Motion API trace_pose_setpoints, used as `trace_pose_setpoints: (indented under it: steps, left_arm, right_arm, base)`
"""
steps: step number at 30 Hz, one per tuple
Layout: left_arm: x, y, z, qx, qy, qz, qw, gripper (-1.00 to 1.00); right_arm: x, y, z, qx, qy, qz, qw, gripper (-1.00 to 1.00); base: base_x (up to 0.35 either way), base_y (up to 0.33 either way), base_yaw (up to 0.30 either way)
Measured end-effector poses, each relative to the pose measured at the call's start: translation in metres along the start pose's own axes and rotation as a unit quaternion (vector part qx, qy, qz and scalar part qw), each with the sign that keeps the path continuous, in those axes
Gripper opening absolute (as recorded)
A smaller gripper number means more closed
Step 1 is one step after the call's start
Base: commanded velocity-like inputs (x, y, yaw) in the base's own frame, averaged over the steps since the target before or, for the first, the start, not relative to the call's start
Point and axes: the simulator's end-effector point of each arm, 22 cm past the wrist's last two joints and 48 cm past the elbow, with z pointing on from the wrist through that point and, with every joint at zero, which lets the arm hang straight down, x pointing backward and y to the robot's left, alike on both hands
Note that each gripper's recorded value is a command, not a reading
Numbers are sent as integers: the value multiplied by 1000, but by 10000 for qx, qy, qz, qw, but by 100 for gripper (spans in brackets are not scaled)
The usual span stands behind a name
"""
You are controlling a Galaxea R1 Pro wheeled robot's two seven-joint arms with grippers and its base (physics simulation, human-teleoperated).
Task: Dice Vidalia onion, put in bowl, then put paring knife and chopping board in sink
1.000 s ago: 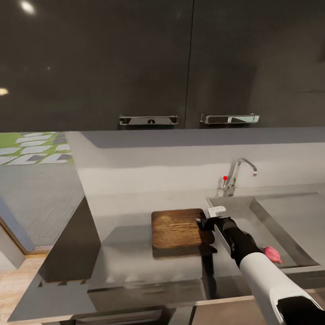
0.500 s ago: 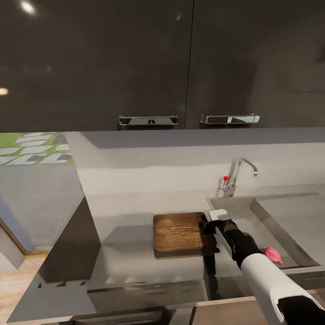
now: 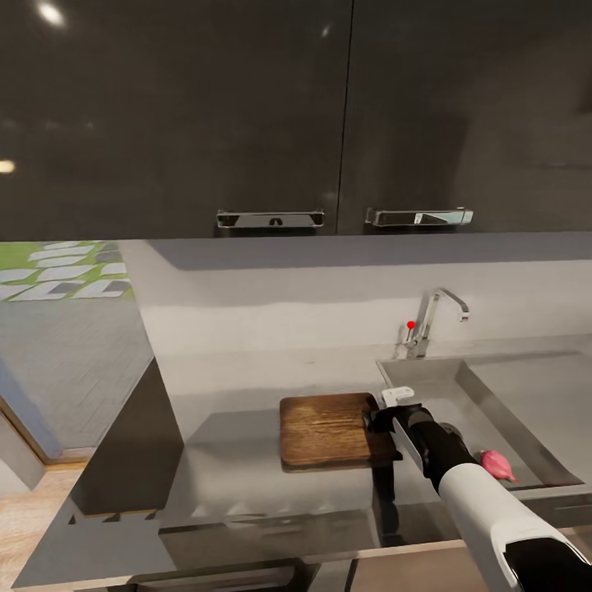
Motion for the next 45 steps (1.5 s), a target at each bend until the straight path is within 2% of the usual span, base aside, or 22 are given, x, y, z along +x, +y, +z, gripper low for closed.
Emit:
trace_pose_setpoints:
  steps: [45]
  left_arm:
    - [0, 0, 0, 0, 7, 0, 10000, 100]
  right_arm:
    - [0, -1, 0, 1, 2, 6, 10000, -100]
  base:
    - [0, 0, 0]
